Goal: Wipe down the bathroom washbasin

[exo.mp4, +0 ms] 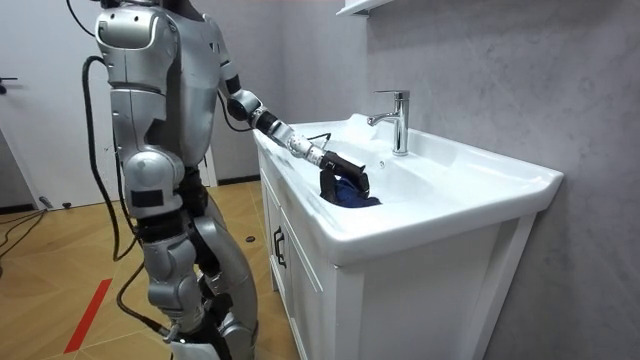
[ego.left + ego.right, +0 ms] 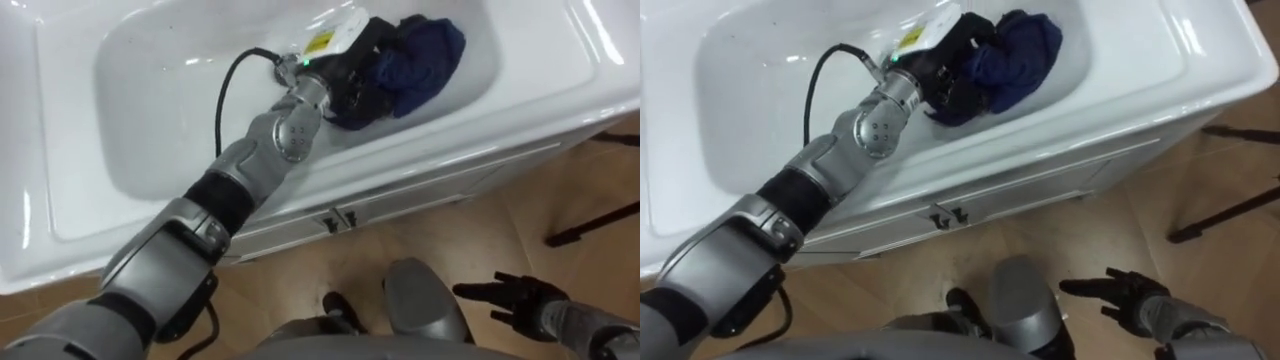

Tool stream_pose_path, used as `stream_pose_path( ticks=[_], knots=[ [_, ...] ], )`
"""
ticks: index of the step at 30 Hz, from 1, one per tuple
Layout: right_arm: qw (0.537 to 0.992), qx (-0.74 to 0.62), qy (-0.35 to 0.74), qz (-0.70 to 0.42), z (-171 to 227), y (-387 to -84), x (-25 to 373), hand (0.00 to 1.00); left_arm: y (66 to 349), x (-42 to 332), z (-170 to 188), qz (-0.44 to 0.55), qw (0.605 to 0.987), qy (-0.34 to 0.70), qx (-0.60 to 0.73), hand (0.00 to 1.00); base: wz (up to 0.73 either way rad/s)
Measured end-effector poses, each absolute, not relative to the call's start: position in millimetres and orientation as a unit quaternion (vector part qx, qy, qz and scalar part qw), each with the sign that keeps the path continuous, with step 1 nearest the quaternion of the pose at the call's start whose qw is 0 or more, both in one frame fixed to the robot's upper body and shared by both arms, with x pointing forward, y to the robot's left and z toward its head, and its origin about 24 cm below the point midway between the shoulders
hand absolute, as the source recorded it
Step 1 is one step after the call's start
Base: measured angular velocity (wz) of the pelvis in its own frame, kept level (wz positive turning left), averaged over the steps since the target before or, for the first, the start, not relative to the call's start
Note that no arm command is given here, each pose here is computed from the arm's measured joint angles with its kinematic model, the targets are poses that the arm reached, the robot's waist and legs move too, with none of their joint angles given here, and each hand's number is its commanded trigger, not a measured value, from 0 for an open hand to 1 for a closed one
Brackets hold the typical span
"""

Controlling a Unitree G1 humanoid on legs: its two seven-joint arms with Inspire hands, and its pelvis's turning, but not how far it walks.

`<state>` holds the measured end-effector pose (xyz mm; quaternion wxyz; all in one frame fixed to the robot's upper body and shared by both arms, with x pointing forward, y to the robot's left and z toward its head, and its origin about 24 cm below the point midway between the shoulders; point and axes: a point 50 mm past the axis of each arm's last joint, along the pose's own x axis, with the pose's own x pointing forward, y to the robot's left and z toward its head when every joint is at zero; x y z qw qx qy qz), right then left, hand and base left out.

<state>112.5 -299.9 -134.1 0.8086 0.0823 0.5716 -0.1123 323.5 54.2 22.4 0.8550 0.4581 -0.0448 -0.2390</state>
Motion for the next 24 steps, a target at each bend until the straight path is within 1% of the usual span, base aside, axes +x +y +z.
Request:
stream_pose_path(
  ticks=[1,3,4,9,10,12,13,15,17,20,21,24],
  knots=[
    [0.809,0.084,0.57,-0.113,-133.9,-299.9,113.2,0.0,57.7,324.3,21.6,-0.236,0.851,-0.044,0.467,1.0,-0.09],
    [0.814,0.092,0.562,-0.112,-132.7,-299.6,117.1,0.0,72.1,326.4,17.1,-0.231,0.827,-0.038,0.511,1.0,-0.08],
    [0.814,0.094,0.562,-0.114,-132.8,-299.8,116.8,0.0,76.1,326.3,15.3,-0.23,0.823,-0.035,0.519,1.0,-0.08],
    [0.815,0.112,0.552,-0.133,-132.1,-303.4,113.6,0.0,119.7,325.1,4.0,-0.21,0.774,-0.004,0.597,1.0,-0.11],
    [0.815,0.114,0.552,-0.135,-132.0,-304.2,112.7,0.0,124.2,324.7,2.4,-0.206,0.769,0.002,0.605,1.0,-0.08],
    [0.815,0.121,0.548,-0.145,-131.5,-307.0,109.9,0.0,144.7,322.2,-4.2,-0.192,0.756,0.031,0.626,1.0,-0.08],
    [0.814,0.123,0.548,-0.147,-131.7,-307.3,108.9,0.0,149.7,321.1,-5.7,-0.189,0.75,0.037,0.632,1.0,-0.06],
    [0.812,0.129,0.547,-0.157,-131.6,-309.8,105.1,0.0,173.1,315.9,-10.4,-0.178,0.727,0.061,0.66,1.0,-0.07],
    [0.811,0.132,0.546,-0.162,-131.8,-310.3,103.6,0.0,190.5,310.5,-14.9,-0.168,0.712,0.084,0.677,1.0,-0.08],
    [0.805,0.134,0.553,-0.17,-133.0,-312.7,95.0,0.0,211.5,300.3,-21.8,-0.151,0.706,0.117,0.682,1.0,0.0],
    [0.804,0.131,0.554,-0.173,-132.1,-315.5,92.8,0.0,220.7,295.6,-23.5,-0.147,0.699,0.125,0.689,1.0,0.0],
    [0.802,0.122,0.555,-0.185,-130.5,-321.1,89.3,0.0,236.6,288.5,-23.3,-0.139,0.68,0.134,0.707,1.0,0.06]
  ],
)
